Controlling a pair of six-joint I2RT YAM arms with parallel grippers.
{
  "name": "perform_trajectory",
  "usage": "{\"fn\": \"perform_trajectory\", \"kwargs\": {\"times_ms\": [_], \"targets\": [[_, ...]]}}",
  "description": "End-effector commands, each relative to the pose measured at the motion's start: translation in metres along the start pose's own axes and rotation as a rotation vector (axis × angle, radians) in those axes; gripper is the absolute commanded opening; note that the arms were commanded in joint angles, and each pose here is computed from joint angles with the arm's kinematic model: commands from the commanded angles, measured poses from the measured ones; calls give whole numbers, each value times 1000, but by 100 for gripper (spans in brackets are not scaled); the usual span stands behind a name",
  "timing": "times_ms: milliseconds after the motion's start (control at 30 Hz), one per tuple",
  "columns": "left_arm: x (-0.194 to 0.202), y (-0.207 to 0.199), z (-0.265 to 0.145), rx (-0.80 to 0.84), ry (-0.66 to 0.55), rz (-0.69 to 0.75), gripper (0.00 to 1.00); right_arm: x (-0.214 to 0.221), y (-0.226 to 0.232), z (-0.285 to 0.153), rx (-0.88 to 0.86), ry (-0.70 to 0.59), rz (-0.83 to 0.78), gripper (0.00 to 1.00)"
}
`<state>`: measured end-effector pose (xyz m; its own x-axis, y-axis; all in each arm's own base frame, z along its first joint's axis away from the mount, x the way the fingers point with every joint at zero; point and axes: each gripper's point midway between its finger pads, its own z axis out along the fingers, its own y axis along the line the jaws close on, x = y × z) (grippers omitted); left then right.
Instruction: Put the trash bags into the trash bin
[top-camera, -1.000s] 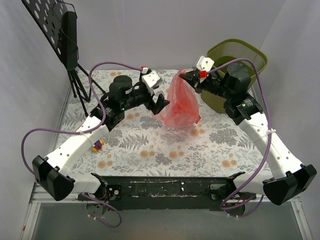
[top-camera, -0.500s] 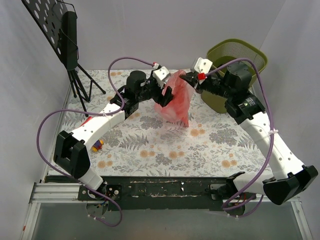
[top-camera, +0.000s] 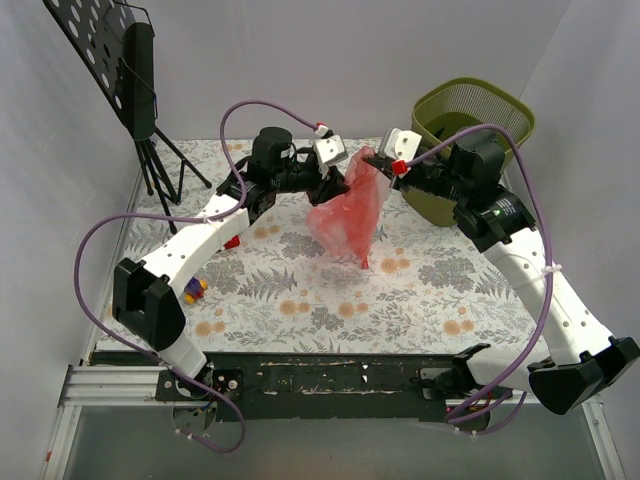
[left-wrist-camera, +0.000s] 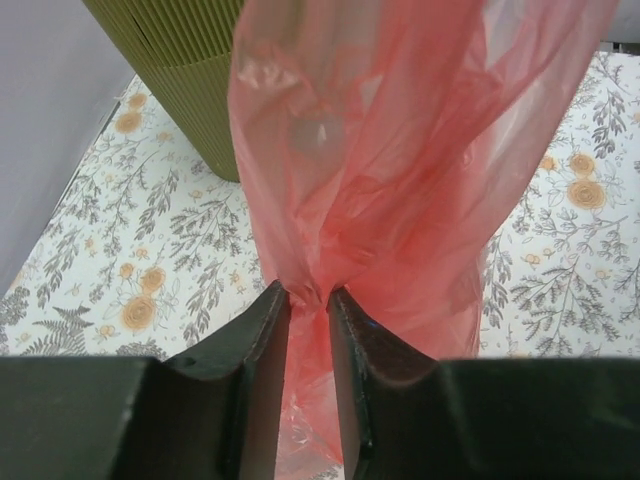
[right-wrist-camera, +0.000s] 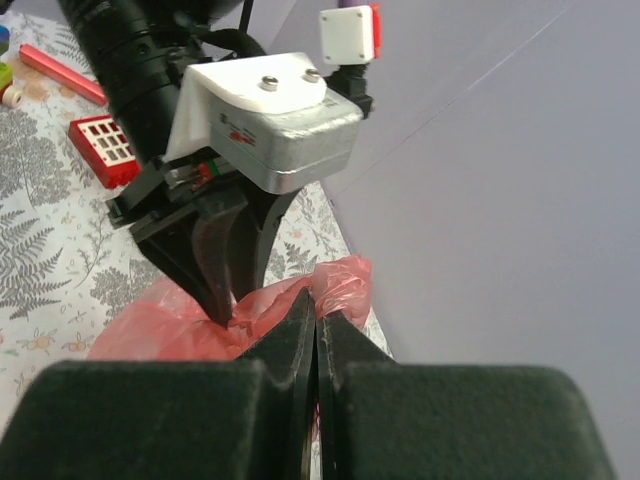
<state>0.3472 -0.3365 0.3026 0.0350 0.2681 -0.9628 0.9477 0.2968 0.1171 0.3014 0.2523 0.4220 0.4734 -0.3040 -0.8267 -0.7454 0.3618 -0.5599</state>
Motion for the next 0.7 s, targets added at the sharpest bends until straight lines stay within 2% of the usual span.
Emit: {"fn": "perform_trajectory", "kwargs": {"times_ms": [0,133,167,267,400,533,667], "targets": [[-5,5,7,44,2,70,21,-21,-5,-7,-4,-35,-56,1],[-2,11,18,56,-3,84,32,-21,-3,-9,-7,-29,-57,1],[0,13,21,55,-1,90,32,-21,-3,-10,-9,-29,-57,1],[6,18,26,50,10,104,22,-20,-1,-11,-8,-25,-56,1],[6,16,25,69,29,99,0,-9,-4,-11,24,2,-49,1],[8,9,11,62,53,70,0,22,-13,-11,130,77,-33,1],[4,12,-14,-55,84,2,0,58,-33,-6,267,165,-26,1]]}}
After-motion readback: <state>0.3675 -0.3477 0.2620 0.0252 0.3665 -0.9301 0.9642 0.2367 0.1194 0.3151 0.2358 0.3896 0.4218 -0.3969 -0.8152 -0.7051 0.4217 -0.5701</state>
